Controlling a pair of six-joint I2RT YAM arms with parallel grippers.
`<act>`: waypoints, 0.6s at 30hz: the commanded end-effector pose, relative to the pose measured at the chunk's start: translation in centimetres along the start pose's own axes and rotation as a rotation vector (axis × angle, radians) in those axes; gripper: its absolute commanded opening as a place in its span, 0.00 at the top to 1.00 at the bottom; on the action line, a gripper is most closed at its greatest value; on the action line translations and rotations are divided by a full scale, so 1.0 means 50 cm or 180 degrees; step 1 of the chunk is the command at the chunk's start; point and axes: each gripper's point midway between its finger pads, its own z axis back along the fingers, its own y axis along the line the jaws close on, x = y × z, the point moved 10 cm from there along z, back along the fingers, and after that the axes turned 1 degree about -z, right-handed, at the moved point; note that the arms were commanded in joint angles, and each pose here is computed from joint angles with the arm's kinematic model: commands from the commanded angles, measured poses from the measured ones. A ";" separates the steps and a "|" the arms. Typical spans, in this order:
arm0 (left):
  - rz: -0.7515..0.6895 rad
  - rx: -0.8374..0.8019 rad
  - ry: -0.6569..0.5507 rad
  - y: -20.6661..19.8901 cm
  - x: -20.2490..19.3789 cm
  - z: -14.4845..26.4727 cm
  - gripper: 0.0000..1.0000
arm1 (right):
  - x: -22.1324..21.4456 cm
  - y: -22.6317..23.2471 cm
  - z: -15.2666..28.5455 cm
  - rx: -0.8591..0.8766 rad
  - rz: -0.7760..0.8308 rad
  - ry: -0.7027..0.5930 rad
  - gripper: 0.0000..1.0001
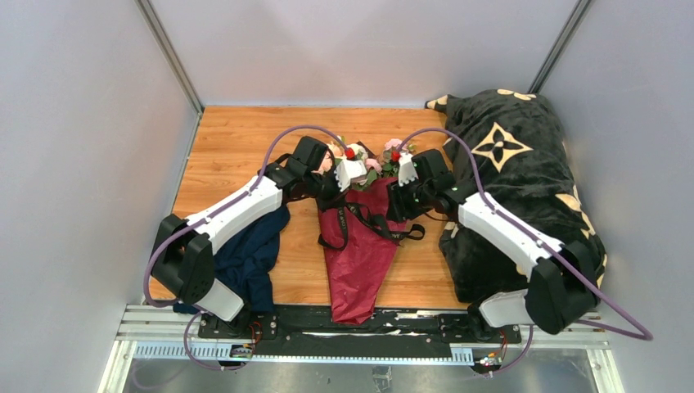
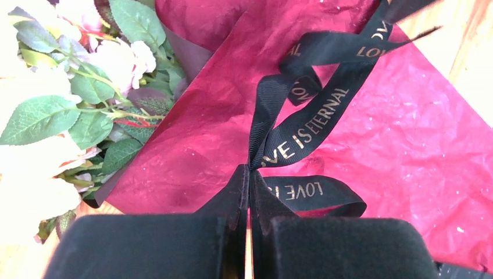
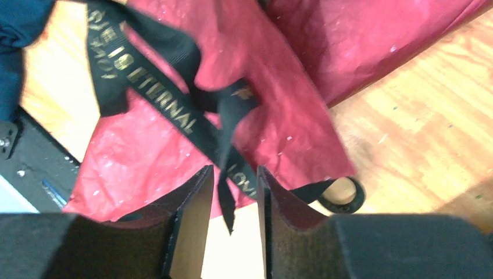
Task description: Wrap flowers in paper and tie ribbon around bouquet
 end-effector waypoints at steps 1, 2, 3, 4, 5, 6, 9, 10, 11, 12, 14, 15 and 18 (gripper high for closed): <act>0.0249 0.0233 -0.0029 0.021 0.004 -0.016 1.00 | -0.042 0.039 0.013 0.0116 0.0045 0.0217 0.64; 0.0246 0.0194 -0.0037 0.019 0.005 -0.015 1.00 | -0.055 0.057 0.005 0.0328 0.0118 0.0190 0.63; 0.0237 0.0166 -0.0045 0.016 0.006 -0.013 1.00 | -0.064 0.070 -0.002 0.0474 0.0147 0.0119 0.63; 0.0229 0.0150 -0.0050 0.014 0.007 -0.009 1.00 | -0.074 0.073 -0.010 0.0475 0.0129 0.0065 0.62; 0.0205 0.0124 -0.0064 0.010 0.009 -0.003 1.00 | -0.082 0.067 -0.015 0.0350 0.0081 0.0008 0.61; 0.0189 0.0107 -0.0076 0.007 0.011 0.003 1.00 | -0.083 0.060 -0.018 0.0243 0.0068 -0.0037 0.60; 0.0181 0.0056 -0.0065 -0.001 0.014 0.014 1.00 | -0.073 0.029 -0.020 -0.0085 -0.0172 -0.0105 0.55; 0.0177 0.0047 -0.0050 -0.001 0.013 0.016 1.00 | -0.070 0.016 -0.024 -0.0169 -0.0287 -0.0084 0.52; 0.0175 0.0035 -0.0038 -0.002 0.013 0.017 1.00 | -0.067 0.007 -0.026 -0.0181 -0.0376 -0.0068 0.52; 0.0168 0.0026 -0.0029 -0.003 0.011 0.018 1.00 | -0.063 0.002 -0.030 -0.0189 -0.0406 -0.0055 0.52; 0.0144 -0.0004 -0.0030 -0.007 0.008 0.019 1.00 | -0.059 -0.002 -0.039 -0.0185 -0.0397 -0.0035 0.52; 0.0143 -0.0019 -0.0027 -0.008 0.005 0.019 1.00 | -0.057 -0.003 -0.043 -0.0193 -0.0396 -0.0030 0.53; 0.0140 -0.0038 0.0002 -0.010 0.002 0.019 1.00 | -0.056 -0.013 -0.053 -0.0362 -0.0449 -0.0022 0.54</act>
